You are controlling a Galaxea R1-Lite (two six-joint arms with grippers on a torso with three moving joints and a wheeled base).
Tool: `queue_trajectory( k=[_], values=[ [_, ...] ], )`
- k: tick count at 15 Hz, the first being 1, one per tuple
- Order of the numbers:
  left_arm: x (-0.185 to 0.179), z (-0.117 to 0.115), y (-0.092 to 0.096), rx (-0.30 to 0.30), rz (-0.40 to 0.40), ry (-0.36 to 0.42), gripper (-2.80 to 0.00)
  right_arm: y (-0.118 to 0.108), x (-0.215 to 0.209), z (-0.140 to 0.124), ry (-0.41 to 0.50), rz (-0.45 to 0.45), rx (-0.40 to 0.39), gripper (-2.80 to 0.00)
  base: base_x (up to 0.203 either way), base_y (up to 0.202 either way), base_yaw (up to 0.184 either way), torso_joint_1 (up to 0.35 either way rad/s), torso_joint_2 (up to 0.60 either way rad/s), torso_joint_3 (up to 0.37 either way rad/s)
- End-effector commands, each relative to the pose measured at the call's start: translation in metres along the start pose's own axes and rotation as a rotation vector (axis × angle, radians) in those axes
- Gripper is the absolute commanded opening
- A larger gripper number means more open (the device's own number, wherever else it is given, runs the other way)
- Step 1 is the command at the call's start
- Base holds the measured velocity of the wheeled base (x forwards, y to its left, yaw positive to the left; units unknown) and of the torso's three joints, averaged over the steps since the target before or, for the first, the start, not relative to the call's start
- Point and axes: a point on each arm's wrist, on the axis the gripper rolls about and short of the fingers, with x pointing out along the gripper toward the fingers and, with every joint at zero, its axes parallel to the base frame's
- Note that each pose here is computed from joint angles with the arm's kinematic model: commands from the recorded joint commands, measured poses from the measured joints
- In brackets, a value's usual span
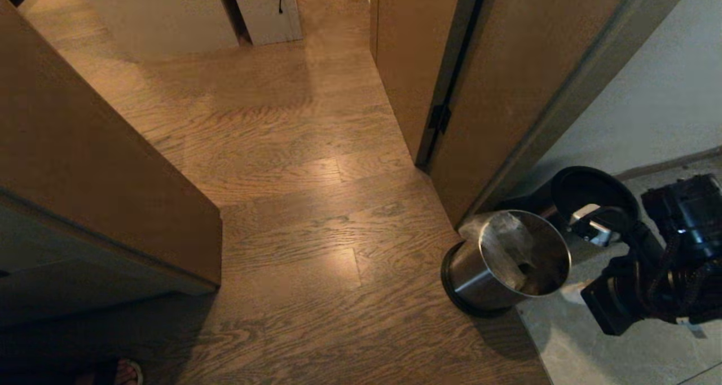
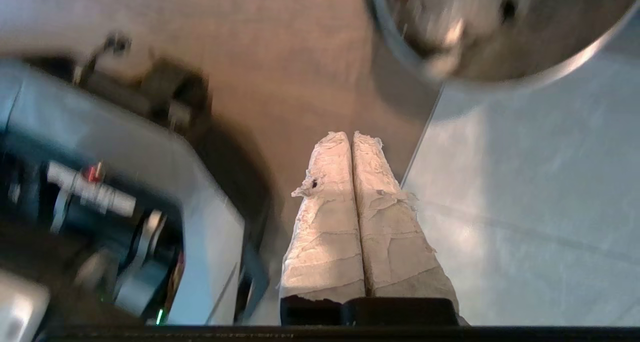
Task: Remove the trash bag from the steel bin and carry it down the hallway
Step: Pick up the trash bag
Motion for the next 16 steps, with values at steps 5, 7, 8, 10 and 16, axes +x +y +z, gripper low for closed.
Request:
queue_trajectory(
  k=[5, 7, 8, 10, 16],
  values=[
    [0.0, 0.0, 0.0, 0.0, 0.001, 0.0, -2.8, 0.004, 0.067, 0.014, -0.026, 0.034, -0.023, -2.8, 0.0, 0.0, 0.0, 0.0, 0.0, 0.0],
    [0.0, 0.0, 0.0, 0.0, 0.001, 0.0, -2.8, 0.002, 0.079, 0.018, -0.016, 0.037, -0.025, 0.0, 0.0, 0.0, 0.0, 0.0, 0.0, 0.0],
    [0.0, 0.0, 0.0, 0.0, 0.001, -0.002, -2.8, -0.005, 0.081, 0.021, -0.019, 0.021, -0.012, 0.0, 0.0, 0.0, 0.0, 0.0, 0.0, 0.0],
    [0.0, 0.0, 0.0, 0.0, 0.0, -0.001, -2.8, -0.015, 0.086, 0.017, 0.013, 0.004, 0.012, 0.0, 0.0, 0.0, 0.0, 0.0, 0.0, 0.0],
    [0.0, 0.0, 0.0, 0.0, 0.0, 0.0, -2.8, -0.027, 0.127, 0.02, 0.02, -0.02, 0.031, 0.0, 0.0, 0.0, 0.0, 0.0, 0.0, 0.0]
  ],
)
